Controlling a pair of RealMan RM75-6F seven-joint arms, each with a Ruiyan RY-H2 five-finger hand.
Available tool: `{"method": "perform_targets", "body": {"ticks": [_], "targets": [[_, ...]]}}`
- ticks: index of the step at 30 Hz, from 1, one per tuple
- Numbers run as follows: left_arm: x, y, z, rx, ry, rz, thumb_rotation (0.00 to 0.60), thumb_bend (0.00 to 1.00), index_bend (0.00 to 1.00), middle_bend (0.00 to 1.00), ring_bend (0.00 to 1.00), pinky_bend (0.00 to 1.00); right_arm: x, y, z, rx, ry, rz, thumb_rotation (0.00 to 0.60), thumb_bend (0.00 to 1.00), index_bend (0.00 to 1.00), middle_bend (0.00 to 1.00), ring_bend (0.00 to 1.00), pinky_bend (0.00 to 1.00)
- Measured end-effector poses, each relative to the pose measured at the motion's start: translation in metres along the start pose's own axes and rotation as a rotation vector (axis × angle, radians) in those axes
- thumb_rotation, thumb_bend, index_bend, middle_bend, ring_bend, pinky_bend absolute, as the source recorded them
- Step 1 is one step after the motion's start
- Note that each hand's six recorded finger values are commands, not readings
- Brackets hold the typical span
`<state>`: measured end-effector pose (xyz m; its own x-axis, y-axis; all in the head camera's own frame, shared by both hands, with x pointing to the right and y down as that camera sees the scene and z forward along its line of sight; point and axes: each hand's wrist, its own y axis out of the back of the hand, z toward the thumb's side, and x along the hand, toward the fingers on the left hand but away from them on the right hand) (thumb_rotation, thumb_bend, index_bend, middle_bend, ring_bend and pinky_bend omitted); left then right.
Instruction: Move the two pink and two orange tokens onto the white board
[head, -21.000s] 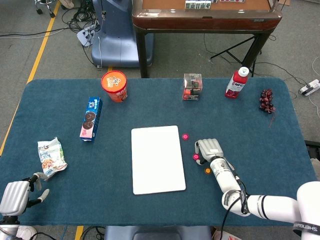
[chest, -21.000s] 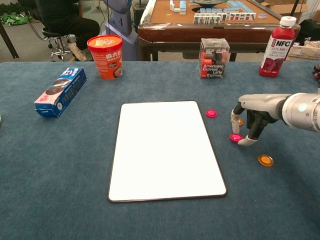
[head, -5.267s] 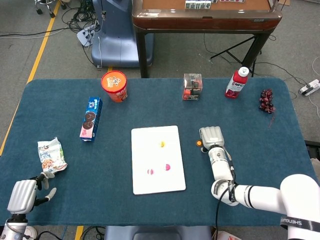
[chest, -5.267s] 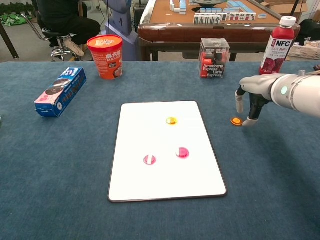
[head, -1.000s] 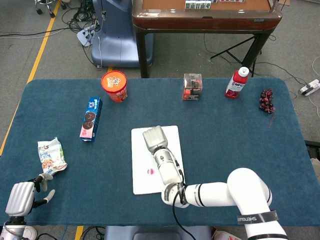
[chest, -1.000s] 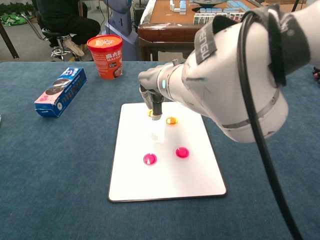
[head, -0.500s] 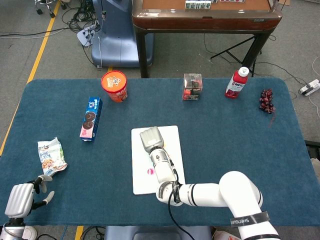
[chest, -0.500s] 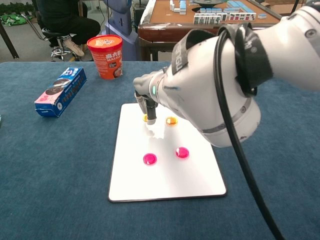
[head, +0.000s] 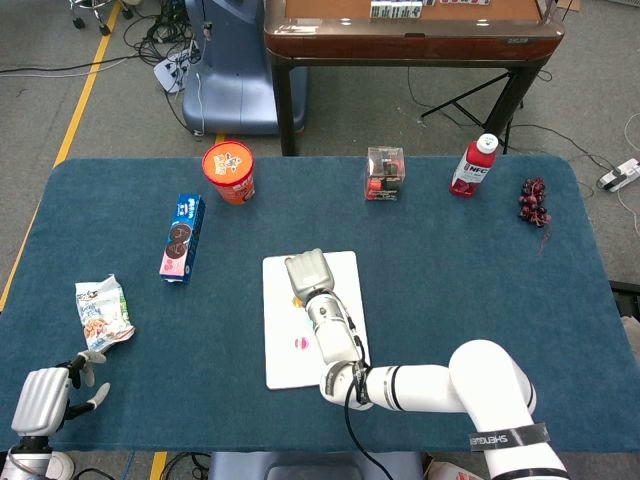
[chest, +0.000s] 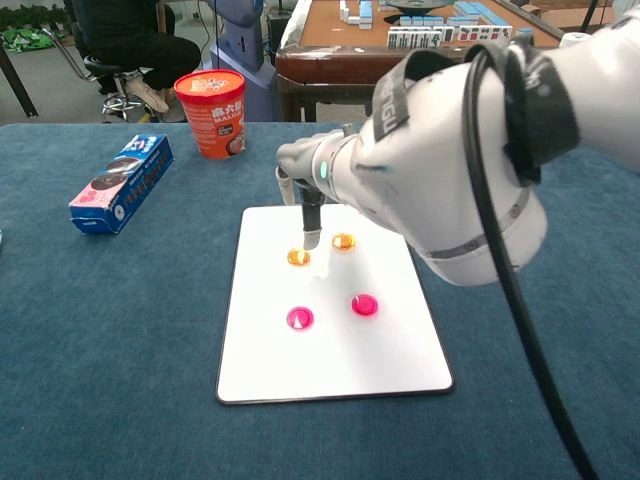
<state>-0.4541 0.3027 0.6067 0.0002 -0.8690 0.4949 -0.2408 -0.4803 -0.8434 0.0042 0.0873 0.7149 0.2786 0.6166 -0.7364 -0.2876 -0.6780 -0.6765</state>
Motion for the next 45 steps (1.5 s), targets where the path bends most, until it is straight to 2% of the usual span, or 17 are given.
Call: {"method": "perform_targets", "body": {"ticks": [5,10,12,17,24,32,41,45], "targets": [[0.003,0.002,0.004,0.001,-0.010,0.005,0.600,0.28,0.52,0.65,0.64,0.78,0.007,0.004,-0.027,-0.014,-0.027,-0.018,0.600,0.10,0.29,0.99,1.00,1.00],[0.008,0.005,0.012,0.003,-0.030,0.011,0.600,0.28,0.52,0.65,0.64,0.78,0.022,0.013,-0.066,-0.035,-0.060,-0.056,0.600,0.11,0.36,0.89,0.97,1.00],[0.011,0.007,0.016,0.003,-0.039,0.016,0.600,0.28,0.52,0.65,0.64,0.78,0.031,0.016,-0.086,-0.044,-0.078,-0.074,0.600,0.12,0.37,0.83,0.92,0.98],[0.018,0.013,0.025,0.003,-0.061,0.026,0.600,0.28,0.51,0.65,0.64,0.78,0.055,0.017,-0.133,-0.061,-0.123,-0.110,0.600,0.12,0.37,0.69,0.75,0.85],[0.033,0.027,0.037,-0.005,-0.089,0.039,0.600,0.28,0.51,0.65,0.64,0.78,0.095,0.011,-0.199,-0.091,-0.178,-0.167,0.600,0.14,0.39,0.58,0.60,0.70],[0.050,0.052,0.043,0.007,-0.086,0.075,0.600,0.28,0.49,0.62,0.63,0.78,0.146,0.004,-0.248,-0.130,-0.189,-0.252,0.600,0.18,0.44,0.57,0.57,0.56],[0.064,0.076,0.050,0.050,-0.078,0.123,0.600,0.28,0.48,0.61,0.63,0.78,0.223,-0.022,-0.302,-0.229,-0.217,-0.337,0.600,0.19,0.44,0.55,0.55,0.55],[0.069,0.086,0.053,0.082,-0.081,0.137,0.600,0.28,0.48,0.61,0.63,0.78,0.254,-0.037,-0.327,-0.254,-0.266,-0.361,0.600,0.19,0.44,0.55,0.55,0.55]]}}
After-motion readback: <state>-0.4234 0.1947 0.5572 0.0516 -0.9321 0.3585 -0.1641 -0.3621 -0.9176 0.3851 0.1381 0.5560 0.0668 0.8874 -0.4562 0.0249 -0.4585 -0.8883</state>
